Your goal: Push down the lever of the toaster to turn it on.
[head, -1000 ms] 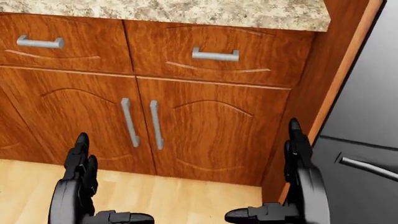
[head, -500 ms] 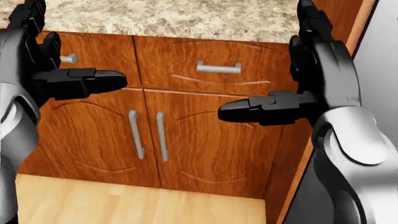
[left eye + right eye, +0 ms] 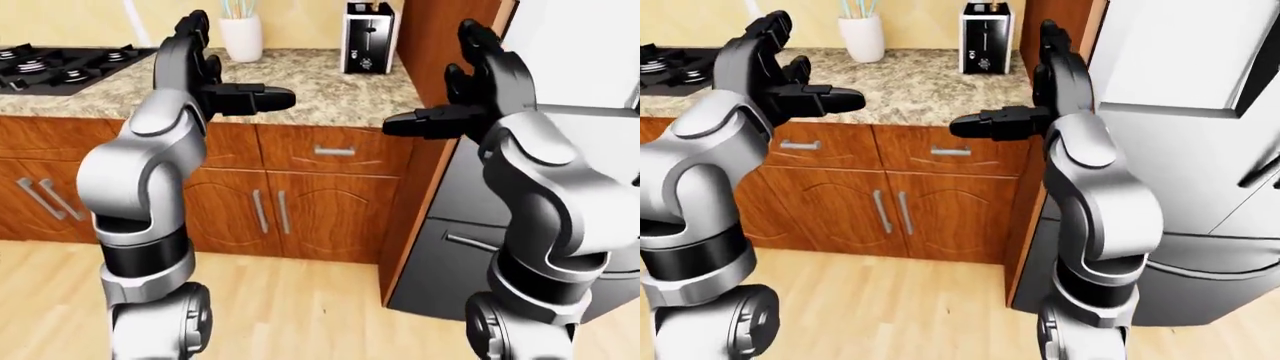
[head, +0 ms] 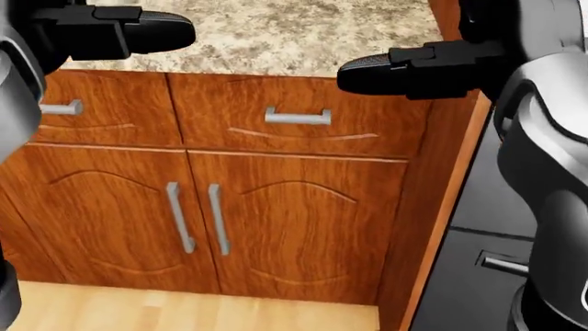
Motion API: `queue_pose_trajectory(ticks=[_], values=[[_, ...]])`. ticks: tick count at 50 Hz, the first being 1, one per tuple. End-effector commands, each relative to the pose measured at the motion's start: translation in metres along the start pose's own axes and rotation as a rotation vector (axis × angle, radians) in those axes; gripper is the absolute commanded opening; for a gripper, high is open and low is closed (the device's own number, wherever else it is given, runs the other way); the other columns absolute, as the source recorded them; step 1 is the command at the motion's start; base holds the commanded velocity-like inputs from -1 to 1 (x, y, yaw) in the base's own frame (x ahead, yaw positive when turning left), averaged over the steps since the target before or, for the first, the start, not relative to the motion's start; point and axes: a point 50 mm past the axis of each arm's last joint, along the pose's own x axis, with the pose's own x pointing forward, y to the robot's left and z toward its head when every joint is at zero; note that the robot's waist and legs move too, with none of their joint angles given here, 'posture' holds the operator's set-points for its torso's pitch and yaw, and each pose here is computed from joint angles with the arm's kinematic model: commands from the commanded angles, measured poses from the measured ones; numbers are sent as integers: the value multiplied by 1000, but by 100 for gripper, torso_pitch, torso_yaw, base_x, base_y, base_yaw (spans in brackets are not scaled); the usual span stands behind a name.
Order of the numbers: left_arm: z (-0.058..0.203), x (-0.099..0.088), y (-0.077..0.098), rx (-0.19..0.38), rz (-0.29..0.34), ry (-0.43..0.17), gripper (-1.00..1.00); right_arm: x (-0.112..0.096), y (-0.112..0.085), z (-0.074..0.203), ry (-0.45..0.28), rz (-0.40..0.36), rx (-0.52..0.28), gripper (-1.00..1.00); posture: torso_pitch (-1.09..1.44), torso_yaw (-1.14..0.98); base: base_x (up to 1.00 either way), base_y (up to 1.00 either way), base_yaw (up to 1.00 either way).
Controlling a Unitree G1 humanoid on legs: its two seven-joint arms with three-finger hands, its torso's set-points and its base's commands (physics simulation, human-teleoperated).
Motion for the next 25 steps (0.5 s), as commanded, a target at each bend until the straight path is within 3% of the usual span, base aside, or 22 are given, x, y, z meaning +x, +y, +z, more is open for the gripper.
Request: queue_pose_trajectory(ticks=[1, 25], values=[[17, -4, 4, -4, 22, -92, 100, -3, 4, 15, -78, 21, -1, 100, 0, 0, 45, 0, 0], [15, -6, 0, -12, 19, -92, 100, -2, 9, 8, -57, 29, -13, 100, 0, 0, 43, 1, 0]])
